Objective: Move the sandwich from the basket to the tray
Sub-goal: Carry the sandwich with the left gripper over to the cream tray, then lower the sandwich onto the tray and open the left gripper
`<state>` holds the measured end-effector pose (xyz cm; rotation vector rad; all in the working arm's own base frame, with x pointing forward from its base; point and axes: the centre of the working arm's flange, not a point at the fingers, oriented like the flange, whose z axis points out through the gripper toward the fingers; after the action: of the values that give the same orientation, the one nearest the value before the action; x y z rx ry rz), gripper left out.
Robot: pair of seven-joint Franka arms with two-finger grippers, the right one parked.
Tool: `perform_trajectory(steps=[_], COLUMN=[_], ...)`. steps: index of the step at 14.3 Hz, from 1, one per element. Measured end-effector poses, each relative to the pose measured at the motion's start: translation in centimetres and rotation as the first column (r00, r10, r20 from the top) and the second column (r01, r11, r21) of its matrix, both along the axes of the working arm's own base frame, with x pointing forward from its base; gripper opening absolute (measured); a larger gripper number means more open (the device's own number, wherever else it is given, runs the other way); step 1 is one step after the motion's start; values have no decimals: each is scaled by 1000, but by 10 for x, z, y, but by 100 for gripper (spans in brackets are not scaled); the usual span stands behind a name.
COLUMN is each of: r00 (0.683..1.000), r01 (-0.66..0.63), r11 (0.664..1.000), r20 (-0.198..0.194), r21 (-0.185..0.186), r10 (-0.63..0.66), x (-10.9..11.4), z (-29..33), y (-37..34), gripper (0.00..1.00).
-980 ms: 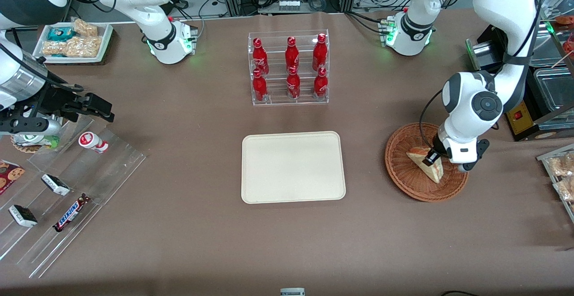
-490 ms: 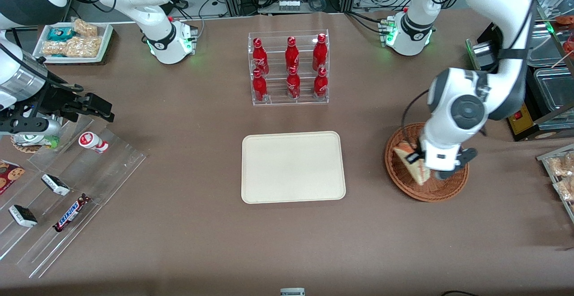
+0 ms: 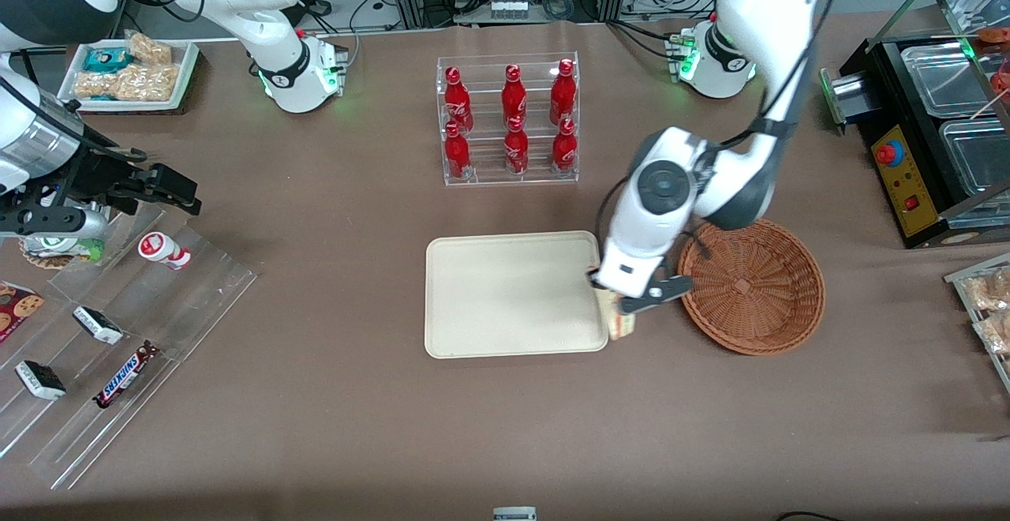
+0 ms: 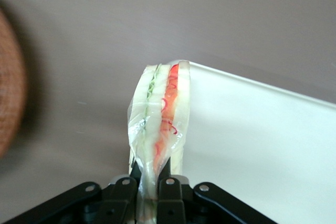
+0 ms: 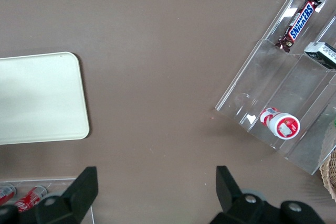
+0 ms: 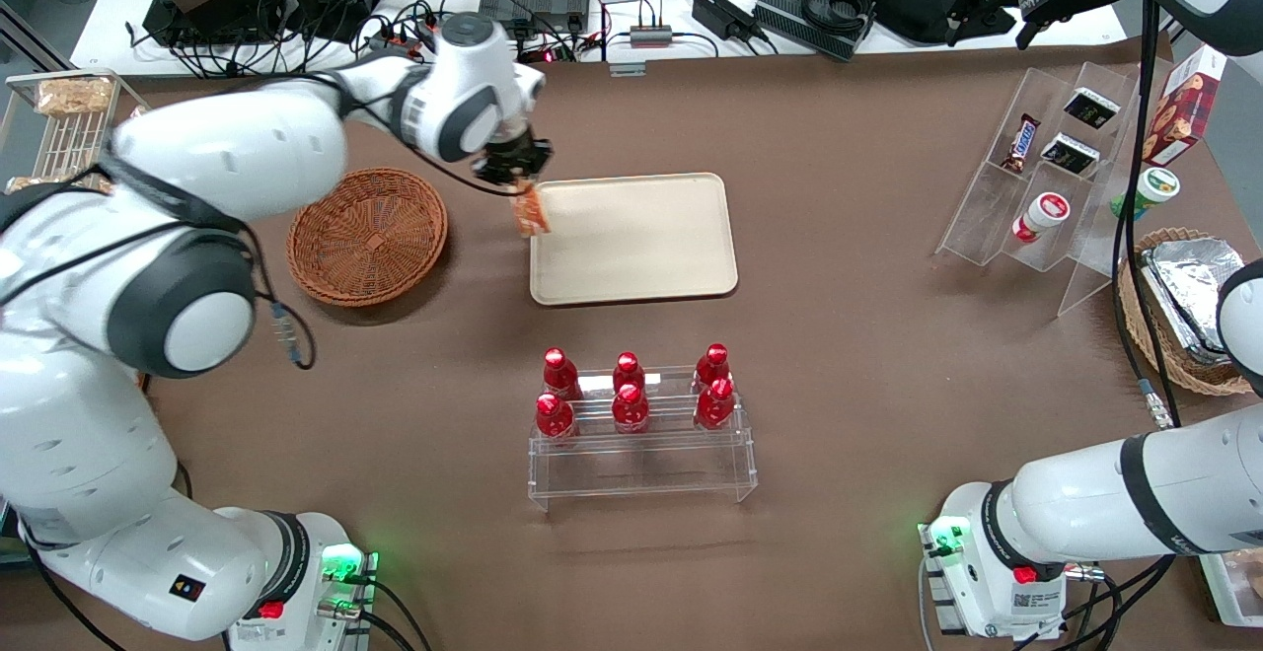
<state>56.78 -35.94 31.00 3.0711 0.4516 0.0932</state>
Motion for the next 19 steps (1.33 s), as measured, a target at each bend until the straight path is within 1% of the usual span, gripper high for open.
perform_trajectory(steps=[2, 6, 7, 8, 10, 14, 16, 17, 18, 19], r00=[998, 982, 978, 975, 972, 978, 978, 978, 978, 978], r01=[65, 178, 198, 213, 225, 199, 198, 197, 196, 192], r11=[998, 983, 979, 976, 974, 979, 980, 980, 980, 981], r20=[11, 65, 70, 74, 76, 75, 76, 77, 81, 89], r21=[-10, -43, -42, -37, -30, -34, -31, -31, -33, -36], r10=[-65, -175, -195, -210, -223, -196, -195, -195, -193, -188], x=[-11, -45, -51, -54, -52, -50, -51, -51, -50, -48], z=[-8, -27, -33, -39, -49, -61, -63, -63, -61, -56], y=[-42, -109, -118, -125, -132, -142, -144, -145, -146, -146], gripper=[14, 14, 14, 14, 14, 14, 17, 23, 34, 42])
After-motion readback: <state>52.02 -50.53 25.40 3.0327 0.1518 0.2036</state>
